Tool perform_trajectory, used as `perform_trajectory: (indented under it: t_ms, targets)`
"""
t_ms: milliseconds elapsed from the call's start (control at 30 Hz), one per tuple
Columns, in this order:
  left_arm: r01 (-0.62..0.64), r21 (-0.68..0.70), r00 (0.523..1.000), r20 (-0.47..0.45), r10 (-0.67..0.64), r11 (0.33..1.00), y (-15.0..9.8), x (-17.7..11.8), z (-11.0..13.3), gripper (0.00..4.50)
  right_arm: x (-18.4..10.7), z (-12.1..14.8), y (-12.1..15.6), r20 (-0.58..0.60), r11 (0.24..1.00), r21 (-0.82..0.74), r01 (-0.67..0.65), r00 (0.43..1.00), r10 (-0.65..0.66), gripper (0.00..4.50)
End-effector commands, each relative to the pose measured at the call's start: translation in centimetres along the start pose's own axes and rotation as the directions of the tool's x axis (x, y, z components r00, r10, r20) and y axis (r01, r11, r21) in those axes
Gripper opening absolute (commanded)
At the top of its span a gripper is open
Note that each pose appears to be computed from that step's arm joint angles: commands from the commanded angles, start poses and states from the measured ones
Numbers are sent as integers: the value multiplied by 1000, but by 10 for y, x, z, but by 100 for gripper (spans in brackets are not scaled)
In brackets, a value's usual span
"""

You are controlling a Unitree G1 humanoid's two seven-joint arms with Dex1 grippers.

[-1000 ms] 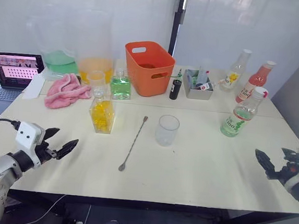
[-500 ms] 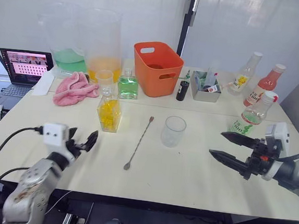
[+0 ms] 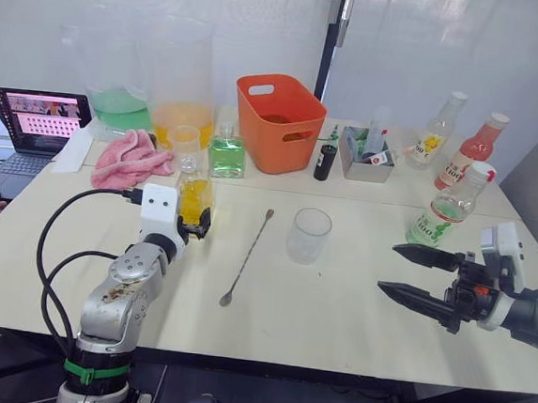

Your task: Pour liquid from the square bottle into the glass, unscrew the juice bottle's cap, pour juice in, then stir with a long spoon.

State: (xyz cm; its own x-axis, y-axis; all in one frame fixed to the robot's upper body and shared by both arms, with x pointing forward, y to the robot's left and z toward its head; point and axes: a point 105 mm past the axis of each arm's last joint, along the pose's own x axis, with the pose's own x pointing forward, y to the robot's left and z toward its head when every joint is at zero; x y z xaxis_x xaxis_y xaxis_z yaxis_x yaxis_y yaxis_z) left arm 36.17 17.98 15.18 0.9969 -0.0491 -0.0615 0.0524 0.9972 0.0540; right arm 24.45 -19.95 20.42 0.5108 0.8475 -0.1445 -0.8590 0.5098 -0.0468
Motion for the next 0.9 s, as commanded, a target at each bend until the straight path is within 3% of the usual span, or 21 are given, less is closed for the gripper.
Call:
perform_trajectory:
  t_ms: [33, 367, 567, 733, 833, 900]
  targets:
    - [-49, 35, 998, 41, 47, 998, 4, 14, 12, 447, -4, 11, 2, 29, 998, -60, 30, 999, -29, 450]
    - [-68, 44, 996, 62, 65, 997, -6, 42, 14, 447, -5, 7, 2, 23, 996, -54, 65, 998, -64, 450]
    - [-96, 55, 992, 93, 90, 994, -7, 46, 18, 281, -3, 8, 2, 26, 996, -55, 71, 997, -70, 450]
    - [-92, 50, 987, 136, 84, 995, -6, 46, 27, 280, -2, 5, 2, 22, 995, -53, 83, 996, -82, 450]
    - [-46, 29, 976, 214, 39, 999, 1, 44, 45, 280, 0, 3, 1, 18, 994, -52, 97, 995, -96, 450]
    - [51, 35, 954, 295, -59, 998, 4, 39, 62, 280, 2, 3, 2, 21, 994, -49, 102, 995, -101, 450]
